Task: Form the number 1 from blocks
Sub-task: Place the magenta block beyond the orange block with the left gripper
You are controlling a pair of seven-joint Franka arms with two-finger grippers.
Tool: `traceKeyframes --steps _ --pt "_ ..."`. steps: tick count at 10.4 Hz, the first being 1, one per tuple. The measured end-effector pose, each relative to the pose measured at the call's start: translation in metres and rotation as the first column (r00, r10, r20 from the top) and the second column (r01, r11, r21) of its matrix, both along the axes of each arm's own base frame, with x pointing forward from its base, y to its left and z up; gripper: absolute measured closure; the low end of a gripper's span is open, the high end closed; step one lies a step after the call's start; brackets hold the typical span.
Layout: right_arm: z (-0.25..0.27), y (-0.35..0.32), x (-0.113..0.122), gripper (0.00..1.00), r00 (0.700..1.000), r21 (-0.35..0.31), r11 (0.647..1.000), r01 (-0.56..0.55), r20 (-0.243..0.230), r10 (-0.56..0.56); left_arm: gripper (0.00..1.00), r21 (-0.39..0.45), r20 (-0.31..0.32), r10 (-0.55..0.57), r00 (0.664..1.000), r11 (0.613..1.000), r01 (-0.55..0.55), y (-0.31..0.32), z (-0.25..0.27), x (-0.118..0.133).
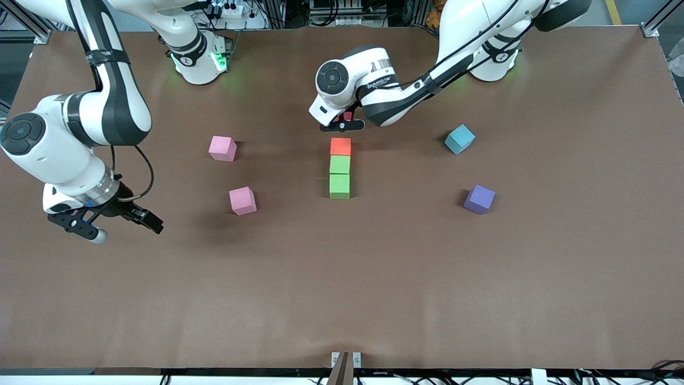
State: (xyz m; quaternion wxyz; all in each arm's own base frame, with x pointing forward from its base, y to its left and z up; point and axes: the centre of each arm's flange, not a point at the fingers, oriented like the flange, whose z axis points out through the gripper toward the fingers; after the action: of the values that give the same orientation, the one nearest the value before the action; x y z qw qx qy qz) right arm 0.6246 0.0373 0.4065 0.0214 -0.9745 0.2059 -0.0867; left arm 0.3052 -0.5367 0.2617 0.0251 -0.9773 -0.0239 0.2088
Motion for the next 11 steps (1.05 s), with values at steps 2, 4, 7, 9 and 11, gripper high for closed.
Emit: traceKeyframes --steps 2,4,7,9,11 --pt "0.000 -0.010 0.000 0.00 0.998 -0.055 0.996 -0.067 -0.003 0.067 0.38 -0.010 0.009 0.020 1.000 1.000 -0.020 -0.002 -0.022 -0.003" --pt "-0.012 -0.019 -0.006 0.00 0.994 -0.070 0.992 -0.105 -0.035 0.103 0.38 -0.012 0.050 0.036 0.998 0.999 -0.036 -0.006 -0.046 -0.002" --pt "-0.034 -0.008 -0.016 0.00 0.989 -0.065 0.989 -0.129 -0.080 0.124 0.38 0.009 0.090 0.044 0.995 0.999 -0.045 -0.005 -0.069 0.002" --pt "-0.041 0.004 -0.020 0.00 0.985 -0.059 0.987 -0.149 -0.095 0.143 0.38 0.001 0.097 0.052 0.994 0.999 -0.052 -0.005 -0.069 0.006" --pt "-0.050 0.013 -0.021 0.00 0.983 -0.044 0.987 -0.153 -0.109 0.148 0.38 -0.017 0.114 0.058 0.992 0.998 -0.056 -0.006 -0.070 0.011"
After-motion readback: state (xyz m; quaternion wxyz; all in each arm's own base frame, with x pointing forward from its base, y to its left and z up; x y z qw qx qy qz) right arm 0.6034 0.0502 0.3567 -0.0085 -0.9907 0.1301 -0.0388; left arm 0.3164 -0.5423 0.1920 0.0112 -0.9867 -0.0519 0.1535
